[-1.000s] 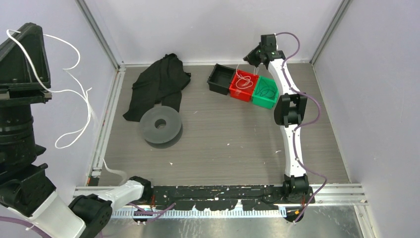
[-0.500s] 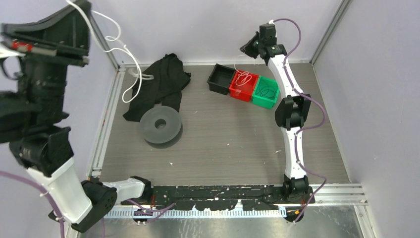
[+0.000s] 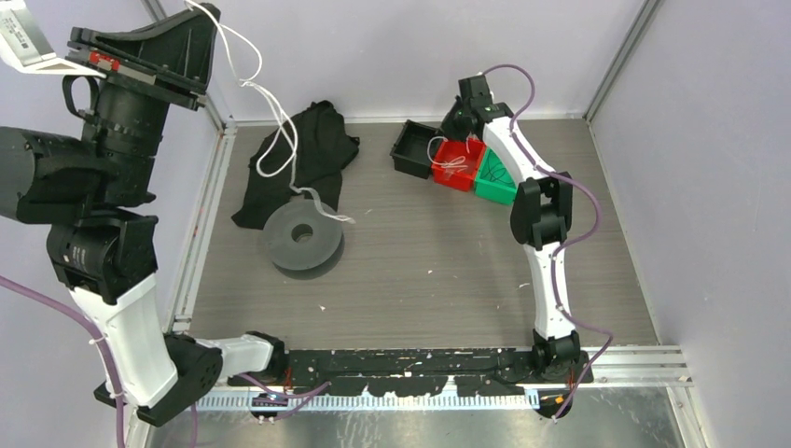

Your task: Wrap the cables

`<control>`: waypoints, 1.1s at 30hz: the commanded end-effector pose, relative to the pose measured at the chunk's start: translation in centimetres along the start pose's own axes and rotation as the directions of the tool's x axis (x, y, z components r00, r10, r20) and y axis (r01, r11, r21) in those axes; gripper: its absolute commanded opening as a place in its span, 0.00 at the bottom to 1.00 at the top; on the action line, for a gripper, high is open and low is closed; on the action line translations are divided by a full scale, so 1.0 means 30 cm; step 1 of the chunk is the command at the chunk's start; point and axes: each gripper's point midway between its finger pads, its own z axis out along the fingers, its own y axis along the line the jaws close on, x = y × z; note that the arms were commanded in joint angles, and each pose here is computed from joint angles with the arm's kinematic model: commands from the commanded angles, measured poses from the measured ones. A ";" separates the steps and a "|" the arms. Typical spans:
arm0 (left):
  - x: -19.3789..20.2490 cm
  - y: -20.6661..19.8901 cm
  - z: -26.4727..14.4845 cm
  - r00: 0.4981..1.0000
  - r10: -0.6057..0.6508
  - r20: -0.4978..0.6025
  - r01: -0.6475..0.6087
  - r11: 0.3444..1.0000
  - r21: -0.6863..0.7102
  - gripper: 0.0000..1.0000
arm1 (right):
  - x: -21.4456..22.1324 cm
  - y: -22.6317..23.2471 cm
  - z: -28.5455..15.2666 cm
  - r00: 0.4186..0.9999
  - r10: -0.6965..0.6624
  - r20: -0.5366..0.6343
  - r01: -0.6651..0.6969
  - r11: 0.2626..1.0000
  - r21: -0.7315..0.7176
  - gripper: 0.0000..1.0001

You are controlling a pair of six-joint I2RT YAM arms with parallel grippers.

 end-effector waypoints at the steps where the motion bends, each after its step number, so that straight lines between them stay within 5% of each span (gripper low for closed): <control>1: -0.060 -0.037 -0.039 0.999 -0.001 0.040 0.000 1.000 0.029 0.00 | -0.134 0.086 -0.121 0.993 -0.001 0.119 0.007 0.999 -0.044 0.01; 4: -0.058 -0.037 -0.044 0.999 0.003 0.037 -0.004 1.000 0.029 0.00 | -0.129 0.084 -0.140 0.994 -0.011 0.110 0.014 1.000 -0.025 0.16; 8: -0.048 -0.032 -0.047 1.000 0.006 0.031 -0.007 1.000 0.027 0.00 | -0.120 0.045 -0.177 0.990 -0.041 0.136 0.034 0.998 0.051 0.57; 10: -0.037 -0.032 -0.043 1.000 0.003 0.023 -0.004 1.000 0.031 0.00 | -0.114 0.023 -0.193 0.990 -0.043 0.137 0.032 0.996 0.084 0.67; 14: -0.009 -0.028 -0.032 1.000 -0.007 0.004 0.007 0.999 0.037 0.00 | -0.103 0.019 -0.232 0.990 -0.048 0.132 0.035 0.995 0.097 0.70; 22: 0.158 -0.005 0.042 0.987 -0.077 -0.142 0.085 0.995 0.053 0.00 | -0.117 0.009 -0.451 0.977 -0.123 0.172 0.094 0.981 0.171 0.99; 28: 0.389 0.007 0.075 0.915 -0.184 -0.359 0.218 0.974 0.056 0.00 | -0.160 0.092 -0.778 0.923 -0.245 0.296 0.243 0.969 0.041 1.00; 33: 0.542 -0.009 0.079 0.827 -0.232 -0.513 0.314 0.946 0.077 0.00 | -0.036 0.160 -1.019 0.879 -0.379 0.289 0.436 0.884 -0.169 1.00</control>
